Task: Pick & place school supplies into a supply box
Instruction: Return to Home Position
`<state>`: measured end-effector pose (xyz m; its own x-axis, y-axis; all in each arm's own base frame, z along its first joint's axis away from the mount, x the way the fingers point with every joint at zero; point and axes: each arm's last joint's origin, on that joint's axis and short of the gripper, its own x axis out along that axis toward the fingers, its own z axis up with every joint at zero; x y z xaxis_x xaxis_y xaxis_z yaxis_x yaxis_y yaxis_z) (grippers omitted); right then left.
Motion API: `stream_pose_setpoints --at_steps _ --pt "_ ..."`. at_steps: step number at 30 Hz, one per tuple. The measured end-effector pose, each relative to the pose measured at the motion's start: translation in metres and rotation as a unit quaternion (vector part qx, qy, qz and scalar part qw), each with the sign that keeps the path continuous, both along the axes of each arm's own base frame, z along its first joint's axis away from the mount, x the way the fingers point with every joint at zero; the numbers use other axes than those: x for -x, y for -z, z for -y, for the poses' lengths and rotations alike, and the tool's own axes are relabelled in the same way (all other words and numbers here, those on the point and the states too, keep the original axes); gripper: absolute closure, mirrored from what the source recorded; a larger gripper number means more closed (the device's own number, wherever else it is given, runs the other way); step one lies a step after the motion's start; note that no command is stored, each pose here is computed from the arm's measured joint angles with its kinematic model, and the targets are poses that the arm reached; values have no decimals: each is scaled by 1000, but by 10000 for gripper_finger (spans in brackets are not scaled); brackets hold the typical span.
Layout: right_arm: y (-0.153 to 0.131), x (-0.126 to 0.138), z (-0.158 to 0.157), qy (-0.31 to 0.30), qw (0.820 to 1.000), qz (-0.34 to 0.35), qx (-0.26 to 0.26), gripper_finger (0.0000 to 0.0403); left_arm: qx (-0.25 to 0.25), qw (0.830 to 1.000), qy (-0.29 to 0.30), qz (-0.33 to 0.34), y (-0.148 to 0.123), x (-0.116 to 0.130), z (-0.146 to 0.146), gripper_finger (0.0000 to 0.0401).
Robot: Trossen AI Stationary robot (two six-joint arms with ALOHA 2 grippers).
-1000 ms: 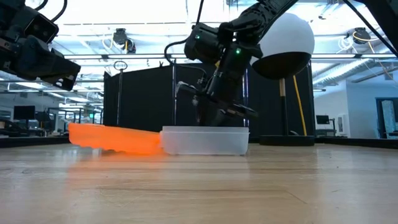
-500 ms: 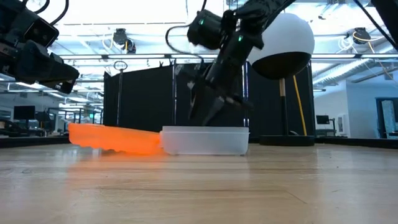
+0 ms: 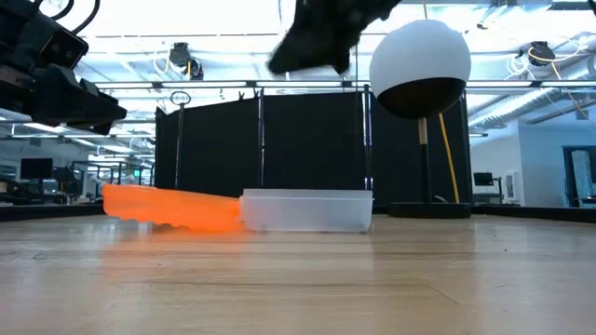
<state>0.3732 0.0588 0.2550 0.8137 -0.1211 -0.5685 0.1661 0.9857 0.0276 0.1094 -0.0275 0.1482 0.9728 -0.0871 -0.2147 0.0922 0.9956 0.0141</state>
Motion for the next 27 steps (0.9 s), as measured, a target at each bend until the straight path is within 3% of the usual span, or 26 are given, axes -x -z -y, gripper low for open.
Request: stream_pose_setpoints --at_steps 5,12,17,27 --pt "7 26 -33 -87 991 95 33 394 -23 1000 -13 16 -2 -1 -1 393" --pt "40 75 -34 -94 983 156 3 401 -66 997 -26 35 -6 -1 -2 394" --pt "61 112 -20 -71 979 188 10 401 -73 995 -48 48 -8 -2 -3 397" --pt "60 202 18 -62 952 297 40 402 -119 984 -48 120 -23 1 5 399"
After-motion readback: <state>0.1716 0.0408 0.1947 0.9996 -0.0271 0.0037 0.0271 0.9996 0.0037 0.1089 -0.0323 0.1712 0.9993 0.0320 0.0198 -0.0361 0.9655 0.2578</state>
